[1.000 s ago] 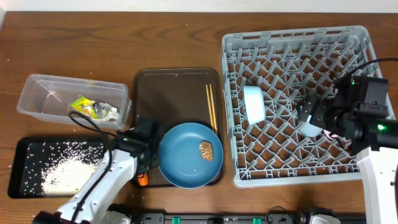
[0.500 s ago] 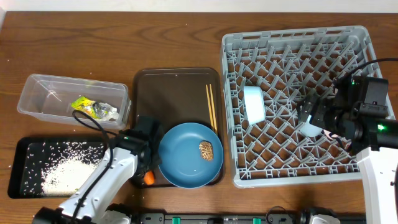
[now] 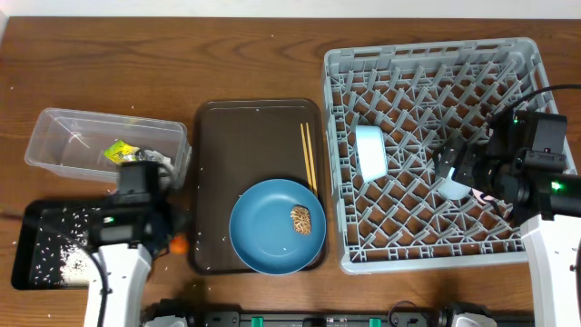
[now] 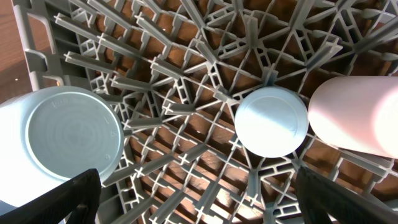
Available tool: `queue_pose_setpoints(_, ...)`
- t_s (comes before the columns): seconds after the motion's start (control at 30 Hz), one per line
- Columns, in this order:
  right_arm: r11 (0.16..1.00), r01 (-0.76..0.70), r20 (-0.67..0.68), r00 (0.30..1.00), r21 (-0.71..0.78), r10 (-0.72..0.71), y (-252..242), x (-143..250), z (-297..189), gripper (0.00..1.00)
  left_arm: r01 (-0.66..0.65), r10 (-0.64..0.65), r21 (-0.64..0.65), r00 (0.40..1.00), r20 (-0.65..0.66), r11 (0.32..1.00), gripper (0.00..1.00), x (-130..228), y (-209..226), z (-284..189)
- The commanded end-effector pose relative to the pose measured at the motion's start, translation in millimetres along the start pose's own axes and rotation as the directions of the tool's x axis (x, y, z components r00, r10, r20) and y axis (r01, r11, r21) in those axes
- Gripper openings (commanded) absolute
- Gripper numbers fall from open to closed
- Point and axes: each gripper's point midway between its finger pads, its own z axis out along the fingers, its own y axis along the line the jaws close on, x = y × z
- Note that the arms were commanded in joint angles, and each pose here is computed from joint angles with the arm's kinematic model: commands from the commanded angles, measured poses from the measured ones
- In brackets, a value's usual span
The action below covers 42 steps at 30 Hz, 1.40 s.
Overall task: Sort waste into correct bins and load items into the dishwasher rack
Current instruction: 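Move the carrot left and drop it onto the black tray, then grasp the edge of the blue plate with the left gripper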
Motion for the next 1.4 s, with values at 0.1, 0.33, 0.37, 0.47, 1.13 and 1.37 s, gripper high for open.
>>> queue_pose_setpoints(0.1, 1.000, 0.010, 0.018, 1.000, -0.007, -0.010, 1, -5, -4, 0.95, 0.277, -0.272, -0.083, 0.960, 0.070, 0.957, 0.06, -41, 45, 15)
queue_pose_setpoints(0.33, 1.000, 0.009, 0.014, 1.000, -0.005, -0.009, 1, -4, -4, 0.95, 0.458, -0.460, -0.179, 0.887, 0.028, 0.871, 0.07, -52, 77, 47)
queue_pose_setpoints(0.37, 1.000, 0.009, 0.014, 1.000, -0.005, -0.009, 1, -4, -4, 0.95, 0.461, -0.465, -0.188, 0.885, 0.023, 0.867, 0.06, -53, 78, 51)
queue_pose_setpoints(0.47, 1.000, 0.009, 0.014, 1.000, -0.006, -0.009, 1, -4, -4, 0.95, 0.465, -0.472, -0.196, 0.881, 0.008, 0.863, 0.07, -56, 78, 64)
queue_pose_setpoints(1.13, 1.000, 0.011, 0.021, 1.000, -0.007, -0.011, 1, -6, -4, 0.96, 0.139, -0.139, 0.297, 0.990, -0.022, 0.945, 0.82, -72, -9, -15)
queue_pose_setpoints(1.37, 1.000, 0.006, 0.044, 0.999, -0.013, -0.006, 3, -12, -4, 0.96, -0.399, 0.416, 0.563, 0.903, 0.105, 0.724, 0.77, -9, -96, -59)
